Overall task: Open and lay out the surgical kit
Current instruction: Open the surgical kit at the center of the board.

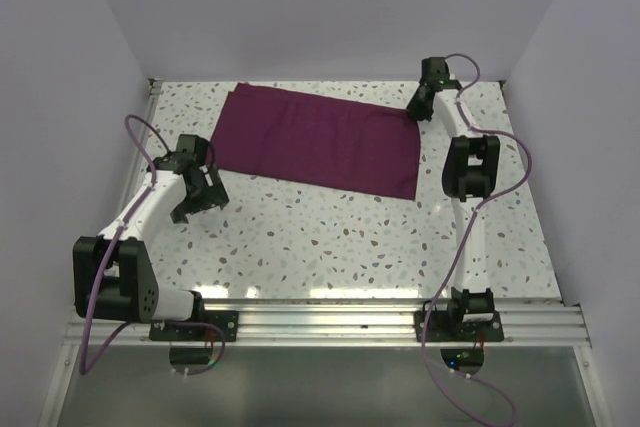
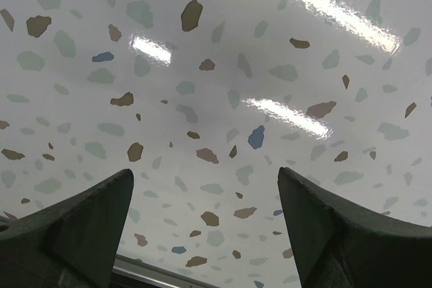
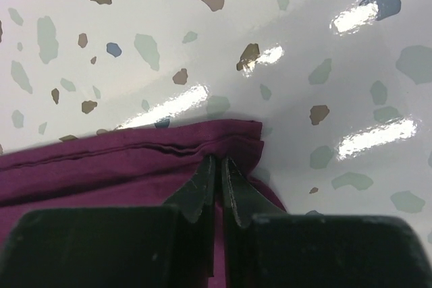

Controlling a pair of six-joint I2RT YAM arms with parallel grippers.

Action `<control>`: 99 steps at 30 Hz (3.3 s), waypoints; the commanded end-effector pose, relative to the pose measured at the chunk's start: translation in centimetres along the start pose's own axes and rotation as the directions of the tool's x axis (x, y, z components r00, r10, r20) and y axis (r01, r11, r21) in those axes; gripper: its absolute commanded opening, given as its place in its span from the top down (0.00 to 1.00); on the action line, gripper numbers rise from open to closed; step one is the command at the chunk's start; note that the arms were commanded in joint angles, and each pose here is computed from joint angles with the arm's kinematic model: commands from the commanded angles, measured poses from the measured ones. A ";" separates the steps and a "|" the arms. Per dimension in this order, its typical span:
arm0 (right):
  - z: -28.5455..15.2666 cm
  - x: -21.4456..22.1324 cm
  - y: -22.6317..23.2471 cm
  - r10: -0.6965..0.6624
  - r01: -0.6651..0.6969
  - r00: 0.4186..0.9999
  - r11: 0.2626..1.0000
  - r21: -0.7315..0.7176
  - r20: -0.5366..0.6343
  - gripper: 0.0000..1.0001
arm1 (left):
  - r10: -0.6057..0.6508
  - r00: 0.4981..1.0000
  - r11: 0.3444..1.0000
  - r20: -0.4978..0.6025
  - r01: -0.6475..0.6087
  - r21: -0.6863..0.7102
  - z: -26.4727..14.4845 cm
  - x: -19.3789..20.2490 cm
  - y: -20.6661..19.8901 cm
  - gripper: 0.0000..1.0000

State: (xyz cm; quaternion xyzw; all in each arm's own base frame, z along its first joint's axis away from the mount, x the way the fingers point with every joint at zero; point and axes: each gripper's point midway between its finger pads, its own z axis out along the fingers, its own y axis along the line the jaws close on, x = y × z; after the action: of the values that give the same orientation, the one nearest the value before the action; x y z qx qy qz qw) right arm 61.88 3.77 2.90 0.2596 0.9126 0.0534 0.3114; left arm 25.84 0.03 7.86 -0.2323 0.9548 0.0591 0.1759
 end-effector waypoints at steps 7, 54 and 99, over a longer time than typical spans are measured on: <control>-5.6 -2.0 1.5 -0.041 0.042 0.998 0.999 -0.015 0.044 0.99 | 0.025 0.999 0.999 0.041 -0.026 0.020 -0.1 -0.8 -0.3 0.09; -10.4 3.7 2.8 -0.249 0.251 0.966 0.968 0.024 -0.071 1.00 | 0.033 0.977 0.990 0.210 -0.061 0.127 -5.6 -2.7 -0.3 0.07; -39.5 31.9 -10.3 -0.594 0.556 0.639 0.796 -0.239 -0.489 0.02 | 0.062 0.944 0.960 0.325 -0.145 0.239 -6.9 -7.2 -3.9 0.05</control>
State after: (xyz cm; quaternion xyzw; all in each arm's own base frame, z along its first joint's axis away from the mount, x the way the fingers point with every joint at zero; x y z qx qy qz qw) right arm 10.23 12.43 11.34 -0.0661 0.9970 0.0381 0.0097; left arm 29.61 -1.55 15.52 -0.1571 0.9330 -0.0175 0.3232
